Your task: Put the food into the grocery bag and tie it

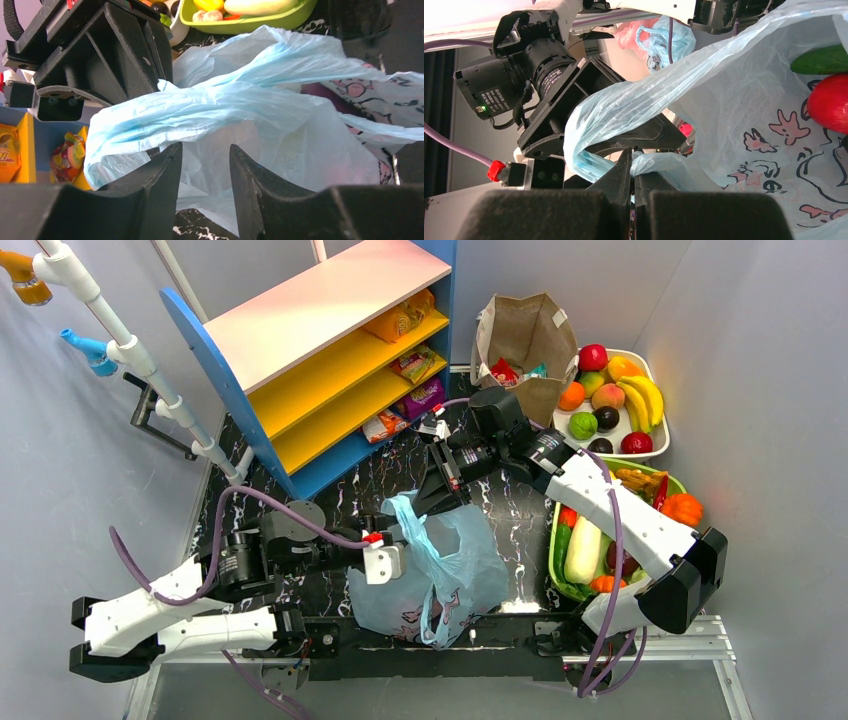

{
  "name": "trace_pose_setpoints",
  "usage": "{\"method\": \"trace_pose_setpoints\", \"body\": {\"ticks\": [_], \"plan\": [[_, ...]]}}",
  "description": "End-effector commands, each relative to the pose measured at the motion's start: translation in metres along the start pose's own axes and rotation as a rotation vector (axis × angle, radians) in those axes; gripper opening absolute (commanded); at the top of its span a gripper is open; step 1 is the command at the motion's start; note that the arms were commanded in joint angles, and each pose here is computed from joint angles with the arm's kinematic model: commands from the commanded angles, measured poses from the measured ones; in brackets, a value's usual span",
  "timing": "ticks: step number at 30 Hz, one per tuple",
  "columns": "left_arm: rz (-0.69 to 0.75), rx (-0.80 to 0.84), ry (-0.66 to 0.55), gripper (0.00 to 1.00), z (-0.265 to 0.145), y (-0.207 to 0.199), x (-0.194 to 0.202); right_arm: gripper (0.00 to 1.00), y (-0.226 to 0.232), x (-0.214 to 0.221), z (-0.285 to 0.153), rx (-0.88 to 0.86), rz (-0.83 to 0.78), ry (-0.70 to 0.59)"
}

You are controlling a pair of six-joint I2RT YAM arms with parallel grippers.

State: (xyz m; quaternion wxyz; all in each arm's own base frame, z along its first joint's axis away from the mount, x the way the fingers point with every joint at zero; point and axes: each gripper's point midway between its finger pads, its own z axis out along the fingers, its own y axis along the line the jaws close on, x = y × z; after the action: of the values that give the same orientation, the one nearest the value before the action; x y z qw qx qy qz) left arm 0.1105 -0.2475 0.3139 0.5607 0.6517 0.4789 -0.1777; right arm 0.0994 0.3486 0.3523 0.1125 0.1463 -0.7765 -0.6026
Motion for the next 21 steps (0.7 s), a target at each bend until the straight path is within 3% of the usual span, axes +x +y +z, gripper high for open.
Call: {"method": "trace_pose_setpoints", "body": {"ticks": [1,9,19,21], "plan": [[0.107,-0.065,0.032,0.38,-0.017,0.025,-0.007,0.01,0.015,0.002,-0.002,-0.041,-0.052,0.02],[0.112,-0.149,-0.018,0.55,-0.006,0.029,-0.002,0.01,0.013,-0.002,0.001,-0.038,-0.035,0.024],[0.096,-0.217,-0.081,0.55,0.019,0.035,-0.007,0.01,0.013,-0.003,0.005,-0.036,-0.023,0.032],[0.097,-0.222,-0.084,0.55,0.021,0.036,-0.007,0.08,0.013,-0.002,0.006,-0.036,-0.022,0.034]]}}
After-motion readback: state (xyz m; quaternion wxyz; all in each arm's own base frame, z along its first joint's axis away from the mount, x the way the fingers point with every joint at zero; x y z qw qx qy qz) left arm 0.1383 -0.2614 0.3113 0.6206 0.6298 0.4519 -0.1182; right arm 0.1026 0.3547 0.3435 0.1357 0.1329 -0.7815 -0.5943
